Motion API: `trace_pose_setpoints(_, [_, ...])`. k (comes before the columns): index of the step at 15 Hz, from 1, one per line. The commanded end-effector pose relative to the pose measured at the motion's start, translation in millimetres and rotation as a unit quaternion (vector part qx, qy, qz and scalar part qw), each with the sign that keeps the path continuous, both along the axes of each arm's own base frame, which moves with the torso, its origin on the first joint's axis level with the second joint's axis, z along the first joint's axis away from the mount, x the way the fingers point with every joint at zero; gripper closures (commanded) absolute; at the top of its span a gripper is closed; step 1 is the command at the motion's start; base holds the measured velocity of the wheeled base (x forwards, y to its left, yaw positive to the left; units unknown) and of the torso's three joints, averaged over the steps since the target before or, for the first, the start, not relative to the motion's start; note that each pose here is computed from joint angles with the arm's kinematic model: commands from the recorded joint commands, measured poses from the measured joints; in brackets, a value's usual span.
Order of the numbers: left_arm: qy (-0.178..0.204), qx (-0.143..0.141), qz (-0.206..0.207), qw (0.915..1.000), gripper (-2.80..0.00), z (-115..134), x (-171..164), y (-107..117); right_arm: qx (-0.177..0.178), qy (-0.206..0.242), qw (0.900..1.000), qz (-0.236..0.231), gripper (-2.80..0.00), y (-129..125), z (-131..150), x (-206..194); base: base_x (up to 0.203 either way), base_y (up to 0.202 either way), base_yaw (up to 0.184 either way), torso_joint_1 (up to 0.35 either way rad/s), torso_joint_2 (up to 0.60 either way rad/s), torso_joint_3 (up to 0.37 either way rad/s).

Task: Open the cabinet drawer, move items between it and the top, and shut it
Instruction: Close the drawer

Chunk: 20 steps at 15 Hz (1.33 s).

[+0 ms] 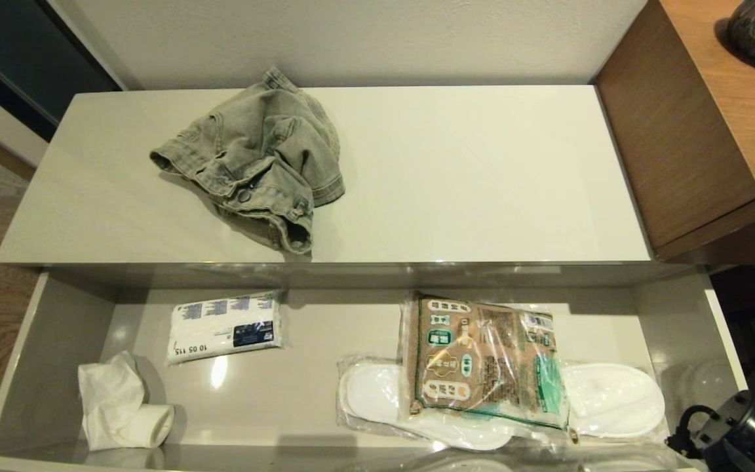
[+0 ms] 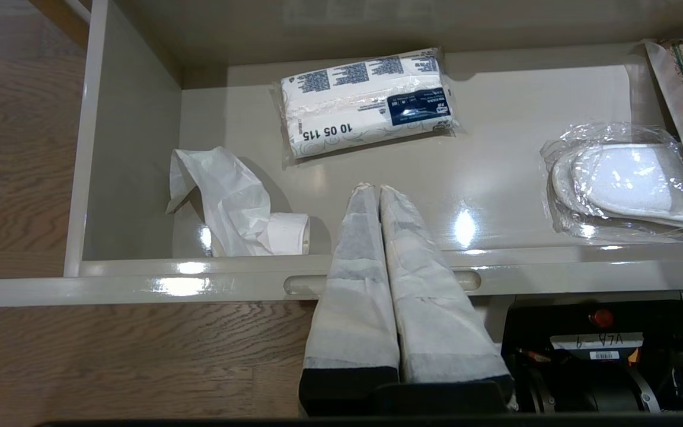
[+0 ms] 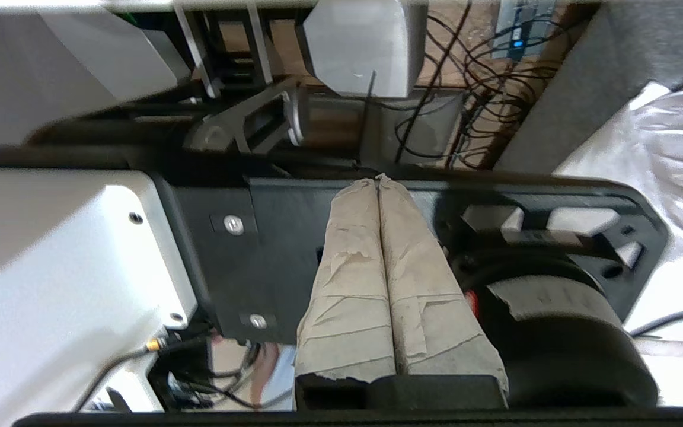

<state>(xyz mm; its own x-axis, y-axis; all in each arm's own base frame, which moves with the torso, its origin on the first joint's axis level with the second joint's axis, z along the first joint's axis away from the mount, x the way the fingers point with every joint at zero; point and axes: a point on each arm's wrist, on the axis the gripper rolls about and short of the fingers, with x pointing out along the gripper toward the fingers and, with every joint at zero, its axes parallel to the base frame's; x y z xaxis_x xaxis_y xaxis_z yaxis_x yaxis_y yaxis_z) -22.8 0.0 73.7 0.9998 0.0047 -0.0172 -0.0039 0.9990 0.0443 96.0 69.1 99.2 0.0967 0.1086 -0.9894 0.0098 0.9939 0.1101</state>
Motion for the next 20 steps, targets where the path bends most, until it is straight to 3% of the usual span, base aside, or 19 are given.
trace_pose_setpoints(1, [0.001,0.0,0.0,1.0,0.0,0,0,0,0.002,-0.002,1.0,-0.01,0.0,4,-15,5,0.0,0.0,0.0,0.0,0.0,0.0])
trace_pose_setpoints(12, [0.001,0.0,0.0,1.0,0.0,0,0,0,0.033,-0.042,0.997,-0.053,0.0,11,-19,15,0.0,0.0,0.0,0.0,0.0,0.0])
trace_pose_setpoints(14, [0.001,0.0,0.0,1.0,0.0,0,0,0,0.018,-0.049,0.996,-0.073,0.0,14,-26,22,0.0,0.0,0.0,0.0,0.0,0.0])
trace_pose_setpoints(20, [0.001,0.0,0.001,1.0,0.0,0,0,0,0.038,-0.118,0.988,-0.096,0.0,20,-19,33,0.0,0.0,0.0,0.0,0.0,0.0])
